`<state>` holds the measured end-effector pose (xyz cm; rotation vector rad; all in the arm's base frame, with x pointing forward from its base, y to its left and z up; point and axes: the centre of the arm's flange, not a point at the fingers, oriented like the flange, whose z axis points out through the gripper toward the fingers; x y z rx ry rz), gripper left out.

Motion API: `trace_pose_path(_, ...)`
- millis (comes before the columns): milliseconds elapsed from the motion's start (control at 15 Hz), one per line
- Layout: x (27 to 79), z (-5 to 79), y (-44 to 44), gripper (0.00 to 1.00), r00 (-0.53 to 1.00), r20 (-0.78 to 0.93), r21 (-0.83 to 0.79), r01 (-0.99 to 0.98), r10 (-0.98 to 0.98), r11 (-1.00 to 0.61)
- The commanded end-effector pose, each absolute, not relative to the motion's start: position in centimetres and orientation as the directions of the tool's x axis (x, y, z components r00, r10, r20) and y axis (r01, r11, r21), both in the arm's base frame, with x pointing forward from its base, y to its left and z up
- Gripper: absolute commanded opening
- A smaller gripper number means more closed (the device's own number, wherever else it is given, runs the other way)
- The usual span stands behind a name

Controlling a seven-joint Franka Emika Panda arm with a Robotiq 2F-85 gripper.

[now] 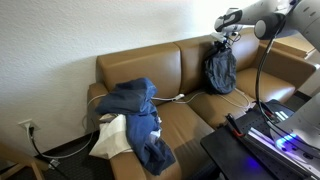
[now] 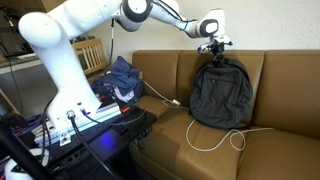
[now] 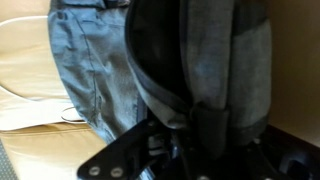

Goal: Move the black bag to the right

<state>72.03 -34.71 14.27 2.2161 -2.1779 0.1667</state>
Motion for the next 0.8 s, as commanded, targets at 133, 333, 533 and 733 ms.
trace_pose_path(133,74.7,7.3,-34.4,0.68,-0.059,0.183,-0.130,-0.991,-0.981,0.036)
trace_pose_path(333,74.2,10.4,-34.4,0.86,-0.096,0.157,-0.181,-0.981,-0.983,0.066)
trace_pose_path(533,73.0,15.3,-34.4,0.93,-0.093,0.130,-0.198,-0.978,-0.987,0.066)
trace_pose_path(733,72.2,20.7,-35.0,1.00,-0.073,0.209,-0.228,-0.973,-0.975,0.024)
